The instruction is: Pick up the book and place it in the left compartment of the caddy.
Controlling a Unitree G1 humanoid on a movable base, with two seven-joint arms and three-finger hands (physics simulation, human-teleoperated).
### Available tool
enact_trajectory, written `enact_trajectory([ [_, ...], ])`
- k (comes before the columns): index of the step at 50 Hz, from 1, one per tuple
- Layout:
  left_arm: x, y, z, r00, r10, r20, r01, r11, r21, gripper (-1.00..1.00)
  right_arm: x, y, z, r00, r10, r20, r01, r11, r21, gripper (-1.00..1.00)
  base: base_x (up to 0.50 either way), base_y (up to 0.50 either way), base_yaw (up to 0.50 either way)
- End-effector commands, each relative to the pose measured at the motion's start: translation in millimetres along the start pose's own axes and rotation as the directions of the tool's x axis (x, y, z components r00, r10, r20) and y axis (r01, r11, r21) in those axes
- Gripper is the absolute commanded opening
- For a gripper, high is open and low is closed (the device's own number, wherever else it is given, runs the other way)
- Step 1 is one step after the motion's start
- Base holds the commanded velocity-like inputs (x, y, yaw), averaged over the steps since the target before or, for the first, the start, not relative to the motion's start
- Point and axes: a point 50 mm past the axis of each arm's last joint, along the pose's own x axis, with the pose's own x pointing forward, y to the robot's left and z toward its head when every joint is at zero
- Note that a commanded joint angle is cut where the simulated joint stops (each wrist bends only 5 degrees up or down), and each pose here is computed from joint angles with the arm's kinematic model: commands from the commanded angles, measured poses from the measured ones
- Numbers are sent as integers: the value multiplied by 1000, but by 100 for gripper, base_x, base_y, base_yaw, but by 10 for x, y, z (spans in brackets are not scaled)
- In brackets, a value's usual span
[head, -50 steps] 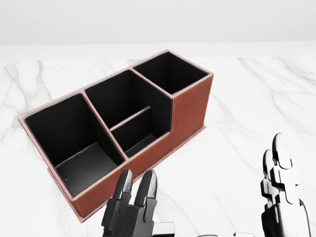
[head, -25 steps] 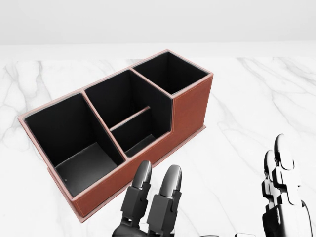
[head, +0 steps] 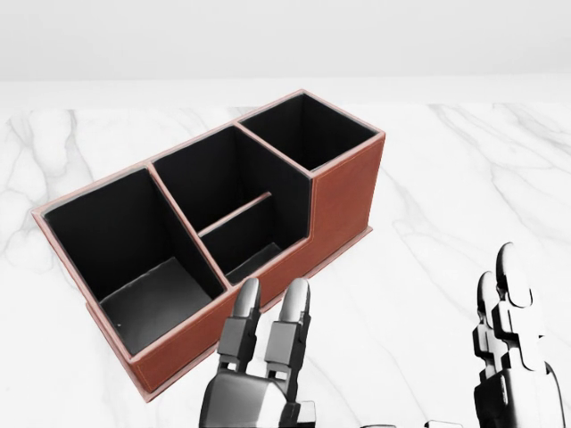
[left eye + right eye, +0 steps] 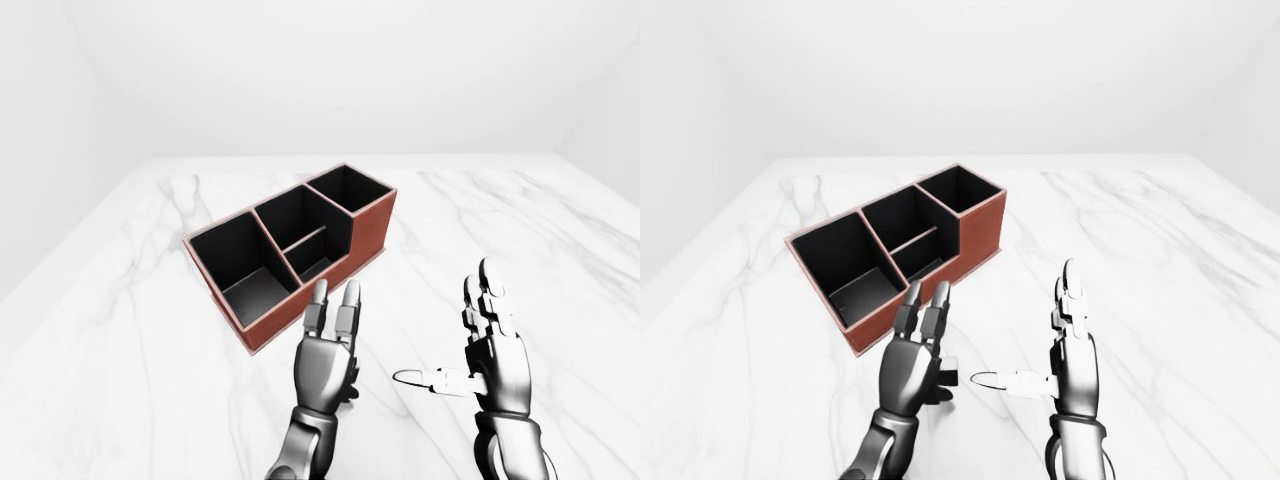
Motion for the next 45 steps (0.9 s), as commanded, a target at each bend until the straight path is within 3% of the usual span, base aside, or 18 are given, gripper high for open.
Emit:
enact_trajectory([
  [1,93,-138,-148,997,-30,-71,33,999,34,100,-2,-2,-2,1000,0,-2,0,1000,3,100,0,0,0],
  [8,90,-305,-257,988,-95,-119,103,993,59,100,-6,-6,-8,1000,0,-5,0,1000,4,100,0,0,0],
  [16,-98,-494,-401,964,-200,-175,218,972,90,100,-8,3,4,1000,2,-1,-2,1000,1,100,0,0,0],
  [45,-173,-718,-505,926,-303,-226,331,938,98,100,0,9,0,1000,7,0,-7,1000,4,100,0,0,0],
])
